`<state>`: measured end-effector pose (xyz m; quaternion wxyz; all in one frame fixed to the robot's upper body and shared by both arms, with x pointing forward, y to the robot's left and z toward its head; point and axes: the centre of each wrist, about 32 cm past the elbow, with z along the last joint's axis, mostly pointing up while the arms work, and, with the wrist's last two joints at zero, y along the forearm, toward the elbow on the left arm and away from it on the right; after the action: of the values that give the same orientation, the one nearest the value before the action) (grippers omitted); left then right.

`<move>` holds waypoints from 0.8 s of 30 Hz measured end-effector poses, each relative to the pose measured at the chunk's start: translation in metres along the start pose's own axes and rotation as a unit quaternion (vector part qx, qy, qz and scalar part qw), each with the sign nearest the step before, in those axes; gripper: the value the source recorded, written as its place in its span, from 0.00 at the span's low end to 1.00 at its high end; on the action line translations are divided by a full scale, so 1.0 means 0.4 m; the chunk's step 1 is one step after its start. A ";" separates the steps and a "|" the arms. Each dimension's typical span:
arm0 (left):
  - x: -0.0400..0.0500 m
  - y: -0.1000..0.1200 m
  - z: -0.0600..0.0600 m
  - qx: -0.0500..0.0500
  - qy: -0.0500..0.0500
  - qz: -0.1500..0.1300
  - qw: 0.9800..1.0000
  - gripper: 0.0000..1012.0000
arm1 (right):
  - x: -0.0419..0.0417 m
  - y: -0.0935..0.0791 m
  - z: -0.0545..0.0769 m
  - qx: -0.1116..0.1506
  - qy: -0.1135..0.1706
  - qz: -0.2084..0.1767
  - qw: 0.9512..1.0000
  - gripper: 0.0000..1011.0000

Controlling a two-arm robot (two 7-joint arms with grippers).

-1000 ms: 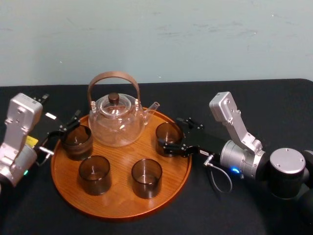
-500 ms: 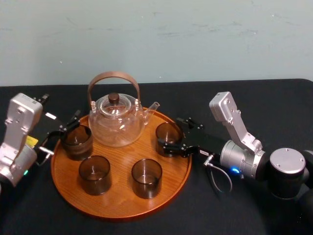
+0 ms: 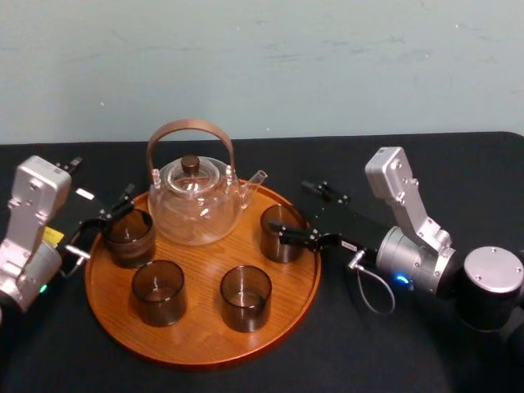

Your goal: Pick up the glass from the table and place it on the tray.

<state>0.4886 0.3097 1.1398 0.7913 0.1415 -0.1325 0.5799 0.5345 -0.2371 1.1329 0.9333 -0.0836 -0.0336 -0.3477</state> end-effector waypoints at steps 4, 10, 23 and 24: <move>0.000 0.000 0.000 0.000 0.000 0.000 1.000 0.99 | 0.004 -0.008 0.012 0.013 -0.003 -0.004 1.000 0.99; 0.000 0.000 0.000 0.000 0.000 0.000 1.000 0.99 | 0.008 -0.027 0.032 0.034 -0.004 -0.008 0.999 0.99; 0.000 0.000 0.000 0.000 0.000 0.000 1.000 0.99 | 0.027 -0.094 0.045 0.064 0.005 -0.043 0.997 0.99; 0.000 0.000 0.000 0.000 0.000 0.000 1.000 0.99 | 0.029 -0.099 0.045 0.065 0.005 -0.047 0.997 0.99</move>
<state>0.4886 0.3097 1.1398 0.7913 0.1415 -0.1325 0.5799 0.5171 -0.2709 1.1572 0.9195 -0.0195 -0.0549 -0.3888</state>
